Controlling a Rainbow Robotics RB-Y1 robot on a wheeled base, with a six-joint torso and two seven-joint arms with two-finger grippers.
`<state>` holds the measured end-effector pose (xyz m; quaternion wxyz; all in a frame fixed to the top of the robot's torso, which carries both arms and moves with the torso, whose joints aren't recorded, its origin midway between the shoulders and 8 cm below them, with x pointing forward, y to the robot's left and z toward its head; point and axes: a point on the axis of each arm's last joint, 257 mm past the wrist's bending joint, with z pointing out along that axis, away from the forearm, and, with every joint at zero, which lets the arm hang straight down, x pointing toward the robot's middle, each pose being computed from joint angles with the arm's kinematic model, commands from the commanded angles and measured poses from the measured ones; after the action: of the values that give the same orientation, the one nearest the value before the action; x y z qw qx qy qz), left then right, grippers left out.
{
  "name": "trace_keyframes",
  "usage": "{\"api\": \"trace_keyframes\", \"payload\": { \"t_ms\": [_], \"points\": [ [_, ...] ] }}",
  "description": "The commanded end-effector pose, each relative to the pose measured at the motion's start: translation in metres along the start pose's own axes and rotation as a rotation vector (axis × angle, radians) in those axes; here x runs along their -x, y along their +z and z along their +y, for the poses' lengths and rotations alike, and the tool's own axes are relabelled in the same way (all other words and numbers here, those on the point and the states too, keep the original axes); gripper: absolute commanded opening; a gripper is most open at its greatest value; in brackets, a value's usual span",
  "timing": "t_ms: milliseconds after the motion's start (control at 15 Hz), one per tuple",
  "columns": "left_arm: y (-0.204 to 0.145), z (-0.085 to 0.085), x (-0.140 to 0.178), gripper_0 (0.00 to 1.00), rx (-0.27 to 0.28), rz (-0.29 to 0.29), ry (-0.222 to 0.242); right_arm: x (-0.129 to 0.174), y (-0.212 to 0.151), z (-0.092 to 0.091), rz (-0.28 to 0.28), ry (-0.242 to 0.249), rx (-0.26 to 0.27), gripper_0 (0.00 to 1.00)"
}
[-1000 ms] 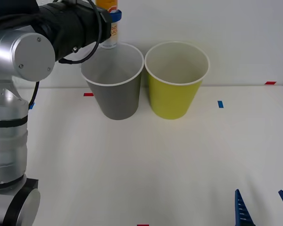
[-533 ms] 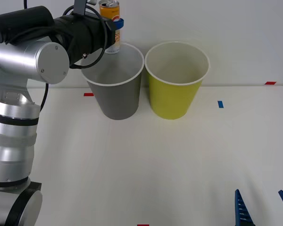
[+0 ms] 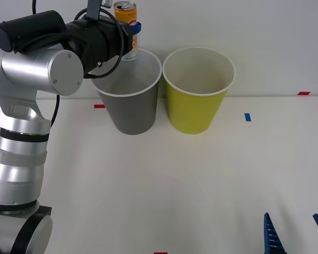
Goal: Put cans in the gray bin and PET bottles in the light green bin.
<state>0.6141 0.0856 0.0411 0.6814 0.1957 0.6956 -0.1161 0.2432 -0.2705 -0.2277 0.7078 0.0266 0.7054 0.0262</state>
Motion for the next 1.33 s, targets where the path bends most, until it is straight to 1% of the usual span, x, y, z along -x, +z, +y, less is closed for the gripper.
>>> {"api": "trace_keyframes", "payload": {
  "t_ms": [67,133,200,267,400,467,533,600,667,867,1067,1133,1267,1333],
  "points": [
    [-0.001,0.0,0.001,0.0,-0.003,-0.005,0.005,0.0,0.0,0.0,0.0,0.0,0.0,0.99],
    [0.0,-0.001,0.002,0.0,-0.005,-0.005,0.002,0.0,0.0,0.0,0.0,0.0,0.0,0.99],
    [0.0,-0.002,0.003,0.35,-0.012,-0.011,-0.013,0.0,0.0,0.0,0.0,0.0,0.0,0.99],
    [0.0,-0.002,0.003,1.0,-0.011,-0.011,-0.015,0.0,0.0,0.0,0.0,0.0,0.0,0.99],
    [-0.003,0.001,0.006,1.0,-0.007,-0.016,-0.016,0.0,0.0,0.0,0.0,0.0,0.0,0.99],
    [-0.008,0.001,0.014,1.0,-0.014,-0.03,-0.01,0.0,0.0,0.0,0.0,0.0,0.0,0.99],
    [-0.016,0.002,0.019,1.0,-0.017,-0.021,0.019,0.0,0.0,0.0,0.0,0.0,0.0,0.99],
    [-0.028,0.004,0.021,1.0,-0.021,-0.011,0.036,0.0,0.0,0.0,0.0,0.0,0.0,0.99],
    [-0.04,0.005,0.021,1.0,-0.02,-0.019,0.05,0.0,0.0,0.0,0.0,0.0,0.0,0.99],
    [-0.088,0.005,0.008,1.0,0.009,-0.054,0.068,0.0,0.0,0.0,0.0,0.0,0.0,0.99],
    [-0.13,0.003,-0.009,1.0,0.032,-0.058,0.079,0.0,0.0,0.0,0.0,0.0,0.0,0.99],
    [-0.141,0.002,-0.013,1.0,0.04,-0.054,0.086,0.0,0.0,0.0,0.0,0.0,0.0,0.99],
    [-0.163,0.001,-0.031,1.0,0.053,-0.025,0.103,0.0,0.0,0.0,0.0,0.0,0.0,0.99],
    [-0.172,0.001,-0.042,1.0,0.058,-0.004,0.102,0.0,0.0,0.0,0.0,0.0,0.0,0.99]
  ]
}}
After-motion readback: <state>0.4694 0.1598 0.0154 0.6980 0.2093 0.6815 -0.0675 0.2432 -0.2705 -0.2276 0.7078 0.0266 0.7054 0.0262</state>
